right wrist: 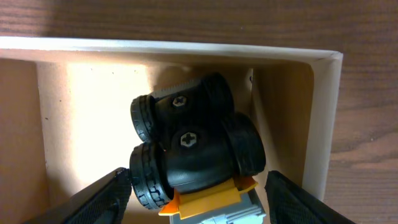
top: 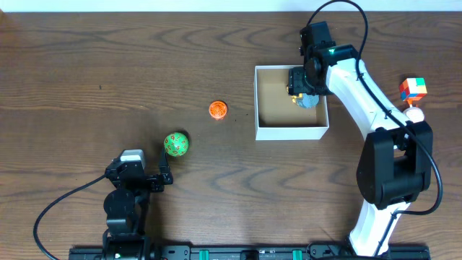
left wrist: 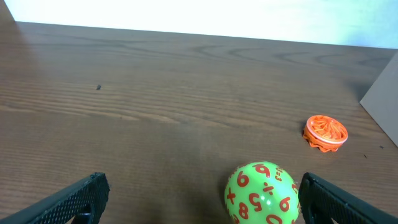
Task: Pack container
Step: 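Open right gripper to release vehicle in box and lift away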
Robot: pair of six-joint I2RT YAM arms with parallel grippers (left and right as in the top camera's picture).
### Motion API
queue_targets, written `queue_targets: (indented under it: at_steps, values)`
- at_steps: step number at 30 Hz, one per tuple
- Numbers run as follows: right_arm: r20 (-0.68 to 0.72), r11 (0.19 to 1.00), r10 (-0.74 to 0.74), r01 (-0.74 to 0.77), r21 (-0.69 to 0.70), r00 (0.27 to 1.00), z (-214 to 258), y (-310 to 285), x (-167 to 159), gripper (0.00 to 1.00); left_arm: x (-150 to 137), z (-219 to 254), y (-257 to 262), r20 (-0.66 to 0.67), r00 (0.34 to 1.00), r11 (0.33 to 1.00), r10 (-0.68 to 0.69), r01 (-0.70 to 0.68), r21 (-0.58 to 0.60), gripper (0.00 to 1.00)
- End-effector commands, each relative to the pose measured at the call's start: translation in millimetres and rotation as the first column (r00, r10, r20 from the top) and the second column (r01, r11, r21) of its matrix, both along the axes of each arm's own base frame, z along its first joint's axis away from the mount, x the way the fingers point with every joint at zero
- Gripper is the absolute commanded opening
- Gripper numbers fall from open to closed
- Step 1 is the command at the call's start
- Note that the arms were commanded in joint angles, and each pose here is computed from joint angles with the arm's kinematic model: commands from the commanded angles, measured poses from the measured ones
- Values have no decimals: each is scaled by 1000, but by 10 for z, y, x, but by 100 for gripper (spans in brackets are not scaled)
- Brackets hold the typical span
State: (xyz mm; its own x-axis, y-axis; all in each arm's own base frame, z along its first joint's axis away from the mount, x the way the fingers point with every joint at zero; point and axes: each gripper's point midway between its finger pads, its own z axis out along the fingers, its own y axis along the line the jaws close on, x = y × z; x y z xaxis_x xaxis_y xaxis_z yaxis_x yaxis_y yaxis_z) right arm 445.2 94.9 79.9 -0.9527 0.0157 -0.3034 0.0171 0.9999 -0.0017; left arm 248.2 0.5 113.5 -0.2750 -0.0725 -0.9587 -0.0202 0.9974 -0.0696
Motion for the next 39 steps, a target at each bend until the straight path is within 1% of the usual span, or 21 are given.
queue_targets:
  at_steps: [1, 7, 9, 13, 15, 19, 28, 32, 39]
  values:
    - [2, 1000, -8, 8, -3, 1000, 46, -6, -32, 73, -35, -161, 15, -50, 999, 1000, 9, -9, -8, 98]
    - [1, 1000, -14, 14, -3, 1000, 45, -18, -34, 72, -35, -161, 15, -50, 999, 1000, 9, -9, -8, 98]
    - [-2, 1000, -12, 12, -3, 1000, 43, -13, -41, 66, -35, -161, 15, -50, 999, 1000, 9, -9, -8, 98]
    - [-2, 1000, -12, 12, -4, 1000, 43, -11, -42, 50, -35, -161, 15, -50, 999, 1000, 9, -9, -8, 98]
    - [-2, 1000, -12, 12, -4, 1000, 43, -11, -43, 45, -35, -161, 15, -50, 999, 1000, 9, -9, -8, 98]
    - [6, 1000, -11, 11, -3, 1000, 49, -7, -24, 43, -35, -161, 15, -50, 999, 1000, 9, -9, -8, 98]
    - [40, 1000, -11, 10, 7, 999, 108, 14, 60, 42, -35, -161, 15, -50, 999, 1000, 9, -9, -8, 98]
    - [51, 1000, -8, 7, 8, 999, 150, 21, 87, 39, -35, -161, 15, -50, 999, 1000, 9, -9, -8, 98]
    - [71, 1000, -1, 0, 10, 997, 285, 34, 145, 38, -35, -161, 15, -50, 999, 1000, 9, -9, -8, 98]
